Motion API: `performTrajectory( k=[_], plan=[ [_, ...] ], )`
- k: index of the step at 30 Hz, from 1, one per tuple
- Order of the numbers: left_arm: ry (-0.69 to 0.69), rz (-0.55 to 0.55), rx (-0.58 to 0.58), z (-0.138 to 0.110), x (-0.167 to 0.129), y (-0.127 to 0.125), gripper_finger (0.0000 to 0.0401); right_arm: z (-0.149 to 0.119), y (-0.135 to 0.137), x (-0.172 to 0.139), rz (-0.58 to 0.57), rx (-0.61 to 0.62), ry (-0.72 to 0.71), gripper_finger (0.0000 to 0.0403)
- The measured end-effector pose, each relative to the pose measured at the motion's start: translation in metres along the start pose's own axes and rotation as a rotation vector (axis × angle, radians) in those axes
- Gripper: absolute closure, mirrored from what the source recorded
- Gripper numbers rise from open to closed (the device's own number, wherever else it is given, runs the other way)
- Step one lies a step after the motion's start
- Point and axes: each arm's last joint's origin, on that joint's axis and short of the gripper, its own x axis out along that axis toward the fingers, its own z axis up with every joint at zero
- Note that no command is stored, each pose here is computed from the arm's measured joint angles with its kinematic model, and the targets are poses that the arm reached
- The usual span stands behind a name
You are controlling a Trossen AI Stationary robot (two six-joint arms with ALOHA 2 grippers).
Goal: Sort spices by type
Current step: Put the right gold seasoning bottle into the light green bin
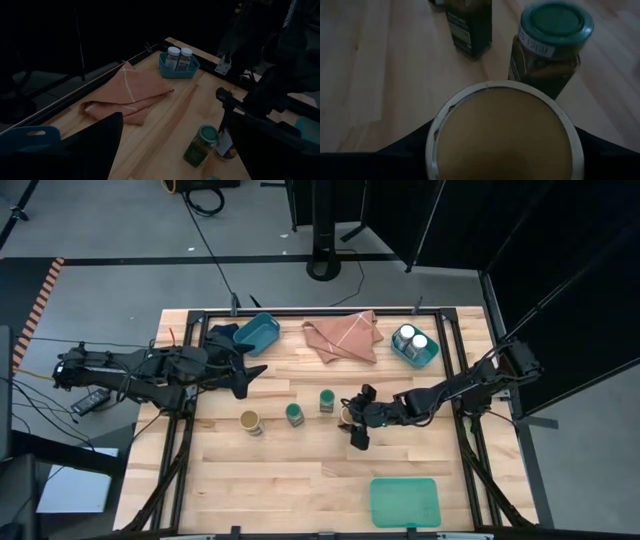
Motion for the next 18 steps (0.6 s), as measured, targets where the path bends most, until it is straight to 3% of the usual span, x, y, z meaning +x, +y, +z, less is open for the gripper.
performTrajectory(
  k=[9,18],
  plan=[
    [0.000,0.000,0.001,0.000,0.000,0.000,0.0038,0.021,0.009,-0.003,0.025,-0.015,-0.053,0.0121],
    [-0.006,-0.003,-0.003,0.001,0.000,0.000,0.0038,0.039,0.025,-0.022,0.042,-0.079,-0.013,0.0121]
  ],
)
